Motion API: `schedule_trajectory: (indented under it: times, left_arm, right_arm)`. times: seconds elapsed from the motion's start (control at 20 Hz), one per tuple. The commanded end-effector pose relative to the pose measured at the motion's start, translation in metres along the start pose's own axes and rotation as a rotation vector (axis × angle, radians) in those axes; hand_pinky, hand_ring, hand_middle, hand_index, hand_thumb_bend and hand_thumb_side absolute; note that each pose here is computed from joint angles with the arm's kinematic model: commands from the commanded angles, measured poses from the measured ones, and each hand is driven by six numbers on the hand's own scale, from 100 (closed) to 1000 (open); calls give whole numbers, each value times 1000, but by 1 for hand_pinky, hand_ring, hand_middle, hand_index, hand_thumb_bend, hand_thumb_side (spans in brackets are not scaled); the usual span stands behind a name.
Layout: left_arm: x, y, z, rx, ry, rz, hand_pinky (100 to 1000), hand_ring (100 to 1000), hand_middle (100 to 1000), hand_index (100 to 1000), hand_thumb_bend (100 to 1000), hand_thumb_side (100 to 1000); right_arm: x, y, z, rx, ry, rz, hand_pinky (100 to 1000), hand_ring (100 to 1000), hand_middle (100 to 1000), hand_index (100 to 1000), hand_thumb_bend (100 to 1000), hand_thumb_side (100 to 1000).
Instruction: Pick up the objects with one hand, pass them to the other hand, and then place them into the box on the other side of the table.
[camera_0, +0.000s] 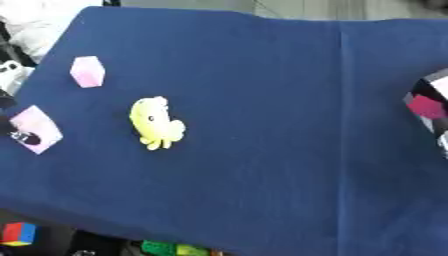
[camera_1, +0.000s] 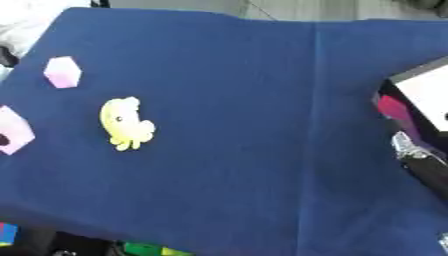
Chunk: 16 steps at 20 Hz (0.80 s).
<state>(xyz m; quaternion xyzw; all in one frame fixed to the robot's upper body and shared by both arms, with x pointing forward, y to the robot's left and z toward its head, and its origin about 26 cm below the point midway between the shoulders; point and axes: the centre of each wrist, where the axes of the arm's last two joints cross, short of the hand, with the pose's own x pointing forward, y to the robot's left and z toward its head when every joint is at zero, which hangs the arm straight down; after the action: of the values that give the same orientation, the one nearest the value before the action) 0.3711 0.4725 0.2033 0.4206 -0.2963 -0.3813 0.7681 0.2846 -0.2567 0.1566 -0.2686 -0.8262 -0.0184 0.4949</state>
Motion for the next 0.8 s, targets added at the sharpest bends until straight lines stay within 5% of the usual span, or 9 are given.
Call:
schedule_trajectory:
  times: [0.05, 0.5, 0.8]
  left_arm:
    - [-2, 11, 2, 30, 17, -23, 945, 964, 866, 897, 706, 231]
    - [10, 1, -7, -14, -29, -28, 931, 952, 850, 819, 591, 233]
    - [12, 5, -6, -26, -12, -41, 904, 922, 795, 733, 359, 119]
  right_arm:
    - [7, -1, -2, 3, -25, -14, 673, 765, 746, 764, 510, 163]
    - [7, -1, -1, 6, -22, -16, 673, 765, 745, 764, 513, 161]
    - [7, -1, -1, 1, -22, -16, 674, 763, 743, 765, 513, 161]
